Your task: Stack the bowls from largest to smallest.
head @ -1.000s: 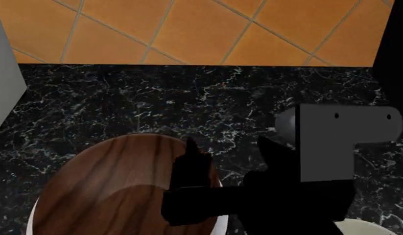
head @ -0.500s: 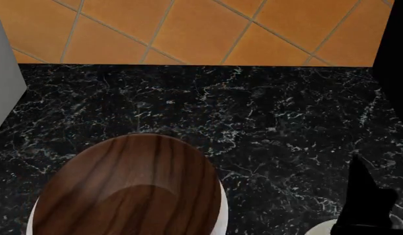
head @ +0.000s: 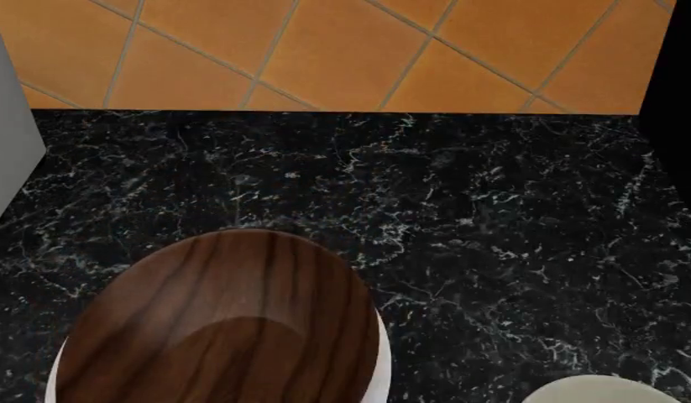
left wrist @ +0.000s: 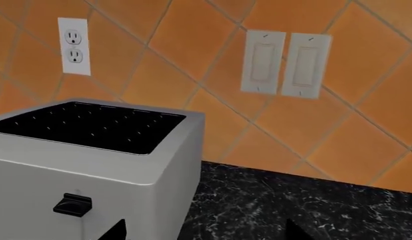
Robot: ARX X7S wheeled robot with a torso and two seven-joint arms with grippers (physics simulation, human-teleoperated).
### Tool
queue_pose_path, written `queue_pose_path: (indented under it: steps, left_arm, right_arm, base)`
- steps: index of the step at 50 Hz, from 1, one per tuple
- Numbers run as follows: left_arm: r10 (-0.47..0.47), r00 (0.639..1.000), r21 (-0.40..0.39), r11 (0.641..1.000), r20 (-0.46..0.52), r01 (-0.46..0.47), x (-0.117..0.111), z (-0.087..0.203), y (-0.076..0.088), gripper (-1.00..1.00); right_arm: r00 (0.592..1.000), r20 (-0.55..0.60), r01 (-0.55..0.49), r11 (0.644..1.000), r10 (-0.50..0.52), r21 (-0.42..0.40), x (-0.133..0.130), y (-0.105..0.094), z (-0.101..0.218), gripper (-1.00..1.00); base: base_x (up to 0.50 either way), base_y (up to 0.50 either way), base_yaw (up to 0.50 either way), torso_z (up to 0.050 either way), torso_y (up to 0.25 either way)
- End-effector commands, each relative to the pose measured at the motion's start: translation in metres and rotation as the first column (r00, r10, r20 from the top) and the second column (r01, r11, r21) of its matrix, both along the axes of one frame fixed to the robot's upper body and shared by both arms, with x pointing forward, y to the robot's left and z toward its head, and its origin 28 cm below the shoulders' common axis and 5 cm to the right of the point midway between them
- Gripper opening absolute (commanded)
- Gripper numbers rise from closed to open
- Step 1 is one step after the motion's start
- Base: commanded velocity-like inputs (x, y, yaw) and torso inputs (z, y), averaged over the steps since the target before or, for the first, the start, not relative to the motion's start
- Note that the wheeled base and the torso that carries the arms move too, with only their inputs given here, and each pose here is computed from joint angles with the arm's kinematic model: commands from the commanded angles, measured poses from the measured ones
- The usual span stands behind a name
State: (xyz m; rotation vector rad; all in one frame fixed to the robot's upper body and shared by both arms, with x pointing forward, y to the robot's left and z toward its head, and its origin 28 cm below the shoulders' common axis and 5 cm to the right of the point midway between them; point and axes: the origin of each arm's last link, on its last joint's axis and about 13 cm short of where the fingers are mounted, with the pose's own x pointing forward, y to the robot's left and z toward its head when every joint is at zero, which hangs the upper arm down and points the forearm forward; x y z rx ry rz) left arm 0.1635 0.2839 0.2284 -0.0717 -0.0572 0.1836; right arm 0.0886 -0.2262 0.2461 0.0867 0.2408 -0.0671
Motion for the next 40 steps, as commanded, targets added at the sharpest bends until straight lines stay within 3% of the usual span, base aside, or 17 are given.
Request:
queue_pose_path:
  steps: [1, 6, 27, 40]
  left_arm:
    - [0.012, 0.999, -0.034, 0.999, 0.034, -0.011, 0.0, 0.001, 0.002, 1.0]
    - [-0.001, 1.0, -0.028, 1.0, 0.024, 0.002, 0.0, 0.0, -0.001, 1.0]
    - [-0.006, 1.0, -0.031, 0.999, 0.02, 0.007, 0.001, -0.002, -0.001, 1.0]
    - [-0.006, 1.0, -0.03, 1.0, 0.019, 0.007, 0.001, -0.002, -0.001, 1.0]
  right_arm:
    - [0.997, -0.067, -0.023, 1.0, 0.023, 0.008, -0.009, -0.005, -0.018, 1.0]
    - [0.998, -0.063, 0.012, 1.0, -0.013, -0.026, -0.012, -0.007, -0.021, 1.0]
    - [0.984, -0.168, 0.072, 0.996, -0.063, 0.052, 0.008, -0.021, -0.052, 1.0]
    - [0.97, -0.242, 0.029, 0.994, -0.003, 0.103, 0.014, -0.018, -0.058, 1.0]
  base:
    - [0.0, 0.0, 0.0, 0.0, 0.0]
    - [0.0, 0.0, 0.0, 0.0, 0.0]
    - [0.0, 0.0, 0.0, 0.0, 0.0]
    - [0.0, 0.0, 0.0, 0.0, 0.0]
